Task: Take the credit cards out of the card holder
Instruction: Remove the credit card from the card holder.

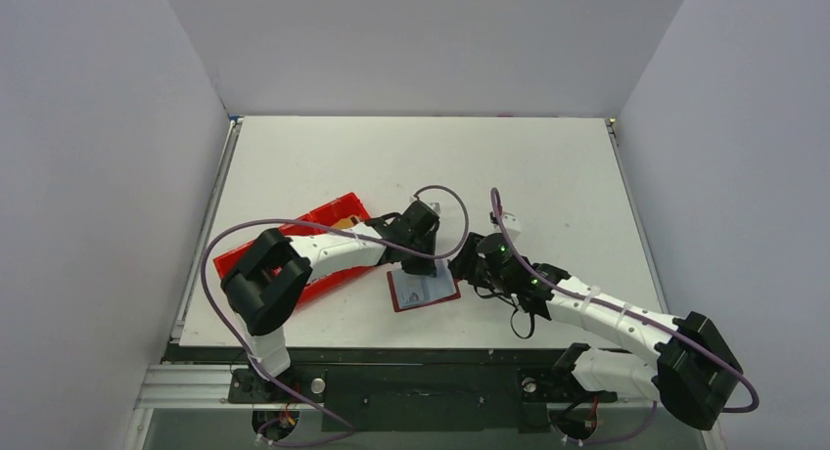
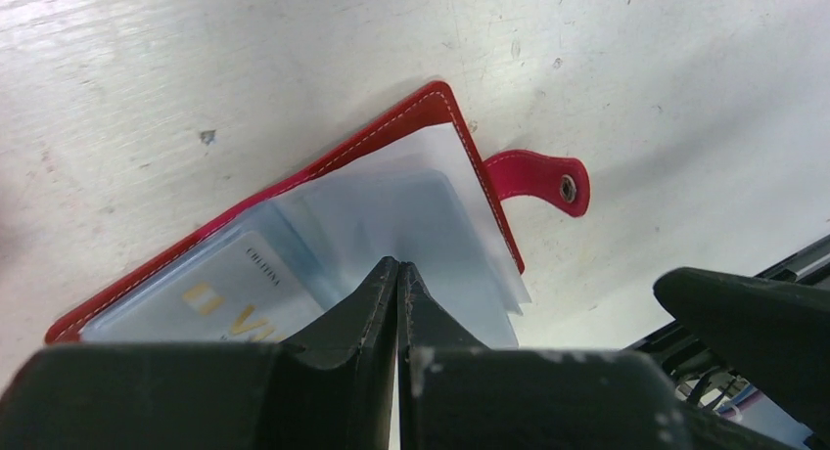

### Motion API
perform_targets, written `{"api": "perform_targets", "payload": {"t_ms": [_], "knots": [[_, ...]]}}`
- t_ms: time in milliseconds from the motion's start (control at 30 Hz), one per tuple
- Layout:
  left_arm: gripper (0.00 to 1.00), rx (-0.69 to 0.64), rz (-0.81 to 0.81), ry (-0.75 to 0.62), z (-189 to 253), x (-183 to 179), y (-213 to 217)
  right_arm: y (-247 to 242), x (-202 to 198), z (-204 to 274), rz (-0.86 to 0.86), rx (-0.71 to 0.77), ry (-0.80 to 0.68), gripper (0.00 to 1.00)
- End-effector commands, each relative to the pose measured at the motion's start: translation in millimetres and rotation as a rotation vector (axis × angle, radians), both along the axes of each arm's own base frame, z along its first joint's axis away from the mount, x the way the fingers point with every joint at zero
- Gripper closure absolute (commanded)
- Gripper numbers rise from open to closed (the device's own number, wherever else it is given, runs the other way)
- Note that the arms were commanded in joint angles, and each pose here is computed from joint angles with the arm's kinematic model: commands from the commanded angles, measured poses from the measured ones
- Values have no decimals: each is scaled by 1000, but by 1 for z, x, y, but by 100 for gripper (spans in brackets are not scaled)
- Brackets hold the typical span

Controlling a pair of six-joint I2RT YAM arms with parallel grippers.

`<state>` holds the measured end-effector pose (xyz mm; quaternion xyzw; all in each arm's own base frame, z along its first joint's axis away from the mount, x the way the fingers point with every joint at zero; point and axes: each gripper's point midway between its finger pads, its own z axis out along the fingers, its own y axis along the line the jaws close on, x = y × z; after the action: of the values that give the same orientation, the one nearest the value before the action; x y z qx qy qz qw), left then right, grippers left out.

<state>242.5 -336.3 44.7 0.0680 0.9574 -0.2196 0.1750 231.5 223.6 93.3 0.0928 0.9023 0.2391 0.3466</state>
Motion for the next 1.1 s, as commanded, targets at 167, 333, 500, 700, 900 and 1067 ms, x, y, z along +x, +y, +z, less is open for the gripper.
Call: {"api": "perform_targets", "payload": {"t_ms": [167,333,500,700,900,1067], "knots": [[100,-33,-35,1,-7,7,-32,-19,-4,-2,-37,-55,-23,54],[100,-29,-27,-20,5,9,-27,-15,-4,-1,-13,-57,-20,54],[97,-23,10,-90,35,18,-8,-1,-1,10,41,-43,-27,54],[92,-20,68,-129,56,25,25,25,0,16,119,-47,-23,54],[91,2,131,-121,53,22,62,61,-4,14,213,-56,-1,54],[91,24,152,-94,40,13,81,81,-1,-3,262,-22,37,56]]}}
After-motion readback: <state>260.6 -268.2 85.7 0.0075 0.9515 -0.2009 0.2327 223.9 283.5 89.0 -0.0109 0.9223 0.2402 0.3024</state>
